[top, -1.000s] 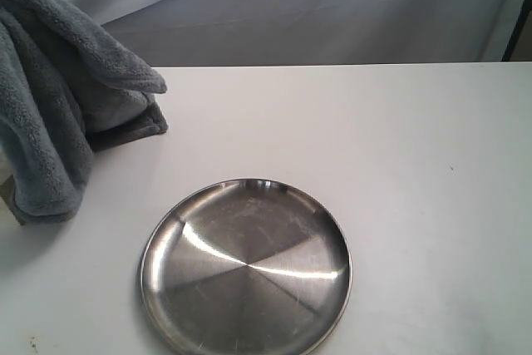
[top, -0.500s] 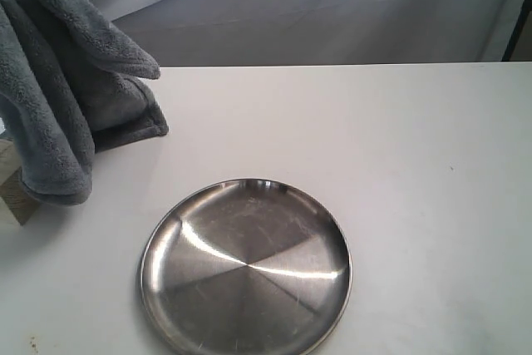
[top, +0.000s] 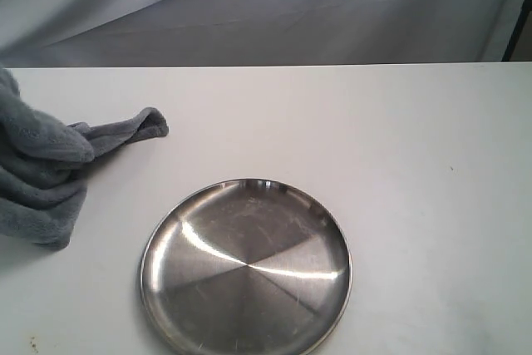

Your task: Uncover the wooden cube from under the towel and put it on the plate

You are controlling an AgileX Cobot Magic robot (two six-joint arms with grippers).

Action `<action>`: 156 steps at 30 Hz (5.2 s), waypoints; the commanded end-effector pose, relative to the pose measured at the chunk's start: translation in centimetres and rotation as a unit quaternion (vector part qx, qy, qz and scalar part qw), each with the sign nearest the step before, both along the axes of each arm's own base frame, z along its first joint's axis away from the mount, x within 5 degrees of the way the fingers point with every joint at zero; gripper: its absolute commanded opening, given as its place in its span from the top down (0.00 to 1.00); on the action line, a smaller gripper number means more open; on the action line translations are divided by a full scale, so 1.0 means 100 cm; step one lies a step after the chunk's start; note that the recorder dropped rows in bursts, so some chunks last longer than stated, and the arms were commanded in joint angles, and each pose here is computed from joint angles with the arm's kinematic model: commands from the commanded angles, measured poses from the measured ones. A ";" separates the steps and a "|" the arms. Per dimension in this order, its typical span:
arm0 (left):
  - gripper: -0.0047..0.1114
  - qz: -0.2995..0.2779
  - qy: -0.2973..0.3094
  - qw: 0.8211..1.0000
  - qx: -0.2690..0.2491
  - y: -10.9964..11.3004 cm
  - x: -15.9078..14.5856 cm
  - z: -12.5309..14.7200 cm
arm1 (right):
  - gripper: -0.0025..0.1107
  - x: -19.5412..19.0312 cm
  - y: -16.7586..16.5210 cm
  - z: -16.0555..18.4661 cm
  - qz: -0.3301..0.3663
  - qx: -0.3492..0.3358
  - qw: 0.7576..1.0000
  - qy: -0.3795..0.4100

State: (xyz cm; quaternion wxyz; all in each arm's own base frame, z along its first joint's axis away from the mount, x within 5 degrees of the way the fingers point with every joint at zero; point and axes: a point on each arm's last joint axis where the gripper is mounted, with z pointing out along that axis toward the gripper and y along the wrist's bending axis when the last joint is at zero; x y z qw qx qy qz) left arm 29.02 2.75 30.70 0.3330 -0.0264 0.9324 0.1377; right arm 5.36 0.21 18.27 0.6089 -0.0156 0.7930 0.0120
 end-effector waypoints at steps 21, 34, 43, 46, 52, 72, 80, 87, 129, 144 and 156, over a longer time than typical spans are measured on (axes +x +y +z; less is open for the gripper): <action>0.96 -0.018 0.271 0.960 -0.066 -0.017 0.047 -0.160 | 0.98 0.000 0.000 -0.001 -0.004 0.000 1.000 -0.002; 0.96 -0.139 0.300 0.941 -0.067 -0.076 0.040 -0.160 | 0.98 0.000 0.000 -0.001 -0.004 0.000 1.000 -0.002; 0.96 -0.137 0.210 0.965 -0.075 -0.077 0.047 -0.102 | 0.98 0.000 0.000 -0.001 -0.004 0.000 1.000 -0.002; 0.96 -0.146 0.143 0.976 -0.077 -0.077 0.045 -0.070 | 0.98 0.000 0.000 -0.001 -0.004 0.000 1.000 -0.002; 0.96 -0.168 -0.023 0.982 -0.079 -0.077 0.038 -0.011 | 0.98 0.000 0.000 -0.001 -0.004 0.000 1.000 -0.002; 0.96 -0.185 -0.384 0.898 -0.112 -0.074 -0.002 0.109 | 0.98 0.000 0.000 -0.001 -0.004 0.000 1.000 -0.002; 0.96 -0.194 -0.467 0.856 -0.111 -0.073 -0.016 0.134 | 0.98 0.000 0.000 -0.001 -0.004 0.000 1.000 -0.002; 0.96 -0.199 -0.534 0.815 -0.107 -0.069 -0.042 0.162 | 0.98 0.000 0.000 -0.001 -0.004 0.000 1.000 -0.002; 0.96 -0.226 -0.266 0.917 -0.191 -0.056 -0.211 0.119 | 0.98 0.000 0.000 -0.001 -0.004 0.000 1.000 -0.002; 0.96 -0.190 -0.146 0.956 -0.168 -0.053 -0.190 0.038 | 0.98 0.000 0.000 -0.001 -0.004 0.000 1.000 -0.002; 0.96 -0.069 -0.086 0.988 -0.110 -0.031 -0.184 -0.024 | 0.98 0.000 0.000 -0.001 -0.004 0.000 1.000 -0.002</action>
